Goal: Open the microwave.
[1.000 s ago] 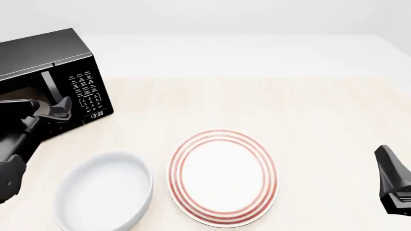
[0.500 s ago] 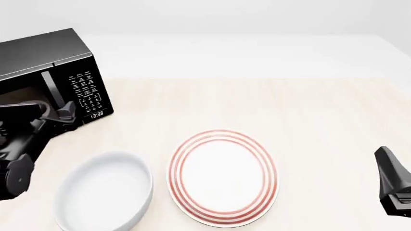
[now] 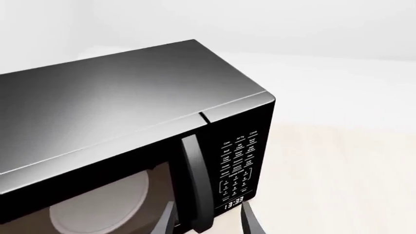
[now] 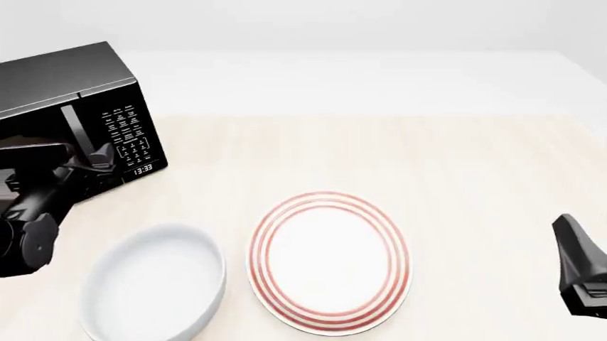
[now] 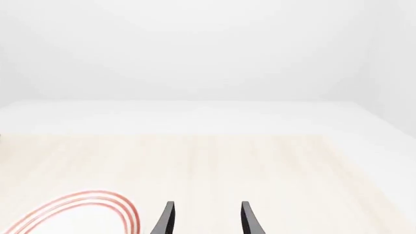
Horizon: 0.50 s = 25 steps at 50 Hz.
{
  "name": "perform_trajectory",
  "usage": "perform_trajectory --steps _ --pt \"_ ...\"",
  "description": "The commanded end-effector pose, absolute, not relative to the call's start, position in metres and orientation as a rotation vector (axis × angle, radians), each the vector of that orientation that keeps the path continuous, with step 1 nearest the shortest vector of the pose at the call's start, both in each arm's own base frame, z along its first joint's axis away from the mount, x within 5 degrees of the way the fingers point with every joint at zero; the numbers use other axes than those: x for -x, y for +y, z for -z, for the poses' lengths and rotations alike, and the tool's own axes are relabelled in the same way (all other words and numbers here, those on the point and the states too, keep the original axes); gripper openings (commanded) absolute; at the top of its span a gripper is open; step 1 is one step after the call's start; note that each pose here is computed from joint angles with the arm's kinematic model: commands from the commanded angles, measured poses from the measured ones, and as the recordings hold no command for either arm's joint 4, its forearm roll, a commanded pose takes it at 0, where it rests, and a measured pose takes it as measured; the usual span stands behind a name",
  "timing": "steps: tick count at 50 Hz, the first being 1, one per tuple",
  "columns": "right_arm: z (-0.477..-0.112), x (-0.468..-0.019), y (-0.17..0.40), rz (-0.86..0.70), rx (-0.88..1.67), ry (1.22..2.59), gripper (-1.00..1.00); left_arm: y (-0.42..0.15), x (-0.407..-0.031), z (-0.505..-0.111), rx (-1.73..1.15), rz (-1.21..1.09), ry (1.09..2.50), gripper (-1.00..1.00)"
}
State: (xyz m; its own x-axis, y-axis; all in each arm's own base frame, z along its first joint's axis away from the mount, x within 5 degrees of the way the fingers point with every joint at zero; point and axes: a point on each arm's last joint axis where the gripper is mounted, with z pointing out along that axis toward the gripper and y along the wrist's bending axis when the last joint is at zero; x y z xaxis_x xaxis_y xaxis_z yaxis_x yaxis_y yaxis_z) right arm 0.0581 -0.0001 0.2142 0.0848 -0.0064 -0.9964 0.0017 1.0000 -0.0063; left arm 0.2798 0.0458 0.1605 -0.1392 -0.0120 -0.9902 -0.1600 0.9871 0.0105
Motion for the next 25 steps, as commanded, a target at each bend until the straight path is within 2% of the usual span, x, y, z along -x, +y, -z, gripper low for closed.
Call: perform_trajectory --steps 1,25 --pt "-0.215 -0.06 0.0 0.006 0.004 1.486 1.0 0.046 -0.289 -0.159 0.12 -0.131 1.714 1.0" --pt "-0.216 -0.058 0.0 0.006 0.003 1.485 1.0 0.045 -0.295 -0.148 0.124 -0.116 1.739 1.0"
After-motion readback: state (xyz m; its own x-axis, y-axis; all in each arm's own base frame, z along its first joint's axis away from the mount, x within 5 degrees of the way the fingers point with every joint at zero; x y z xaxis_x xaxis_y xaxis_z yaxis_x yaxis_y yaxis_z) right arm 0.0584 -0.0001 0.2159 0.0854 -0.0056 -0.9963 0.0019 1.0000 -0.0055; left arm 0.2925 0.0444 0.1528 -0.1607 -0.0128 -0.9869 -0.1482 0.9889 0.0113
